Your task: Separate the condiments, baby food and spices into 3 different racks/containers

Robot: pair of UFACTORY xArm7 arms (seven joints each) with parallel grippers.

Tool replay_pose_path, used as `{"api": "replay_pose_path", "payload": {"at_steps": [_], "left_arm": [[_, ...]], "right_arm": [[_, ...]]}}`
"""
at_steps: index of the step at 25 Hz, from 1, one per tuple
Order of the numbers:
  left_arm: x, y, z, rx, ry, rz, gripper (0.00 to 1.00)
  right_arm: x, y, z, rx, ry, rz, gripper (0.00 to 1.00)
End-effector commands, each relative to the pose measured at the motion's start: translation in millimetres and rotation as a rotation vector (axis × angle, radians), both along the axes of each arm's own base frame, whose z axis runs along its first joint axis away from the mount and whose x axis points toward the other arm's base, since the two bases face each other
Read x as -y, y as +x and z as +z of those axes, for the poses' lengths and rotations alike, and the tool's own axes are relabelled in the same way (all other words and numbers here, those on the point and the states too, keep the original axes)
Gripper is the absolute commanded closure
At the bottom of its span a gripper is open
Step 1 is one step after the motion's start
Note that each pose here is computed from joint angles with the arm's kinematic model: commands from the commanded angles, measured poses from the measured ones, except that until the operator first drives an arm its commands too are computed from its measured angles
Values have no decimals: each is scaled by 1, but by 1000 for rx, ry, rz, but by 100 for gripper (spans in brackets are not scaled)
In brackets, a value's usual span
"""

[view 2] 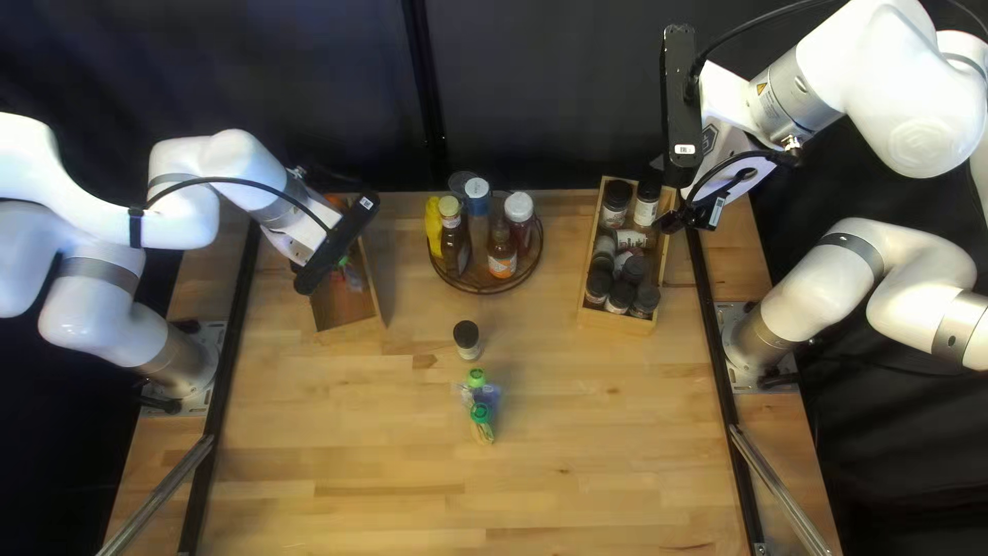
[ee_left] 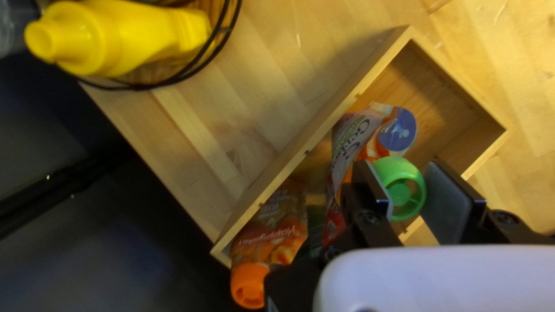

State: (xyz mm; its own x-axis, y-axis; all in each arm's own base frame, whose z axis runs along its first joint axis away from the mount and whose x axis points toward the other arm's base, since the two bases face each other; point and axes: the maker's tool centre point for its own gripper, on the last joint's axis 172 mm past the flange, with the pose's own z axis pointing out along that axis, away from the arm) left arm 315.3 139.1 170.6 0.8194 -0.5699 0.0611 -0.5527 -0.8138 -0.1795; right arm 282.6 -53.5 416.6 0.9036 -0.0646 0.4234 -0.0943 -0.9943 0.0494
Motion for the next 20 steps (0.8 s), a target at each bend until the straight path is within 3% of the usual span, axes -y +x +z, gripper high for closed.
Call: {"api": "replay_pose_path", "payload": {"at_steps": [1,2,3,9,15,20], "left_arm": [[-8,-7,-2,-2,26,26,100],[-9,-7,-2,-7,32,37,86],[-8,-7,-1,-7,35,46,3],[28,20,10,-25,9,85,0],[115,82,23,-33,-82,48,0],[179,123,23,1,-137,20,0]], "right_arm": [[0,0,0,0,0,0,0],[0,0,0,0,0,0,0],[0,0,0,0,0,0,0],[0,0,0,0,0,0,0],[0,0,0,0,0,0,0],[0,0,0,0,0,0,0]]}}
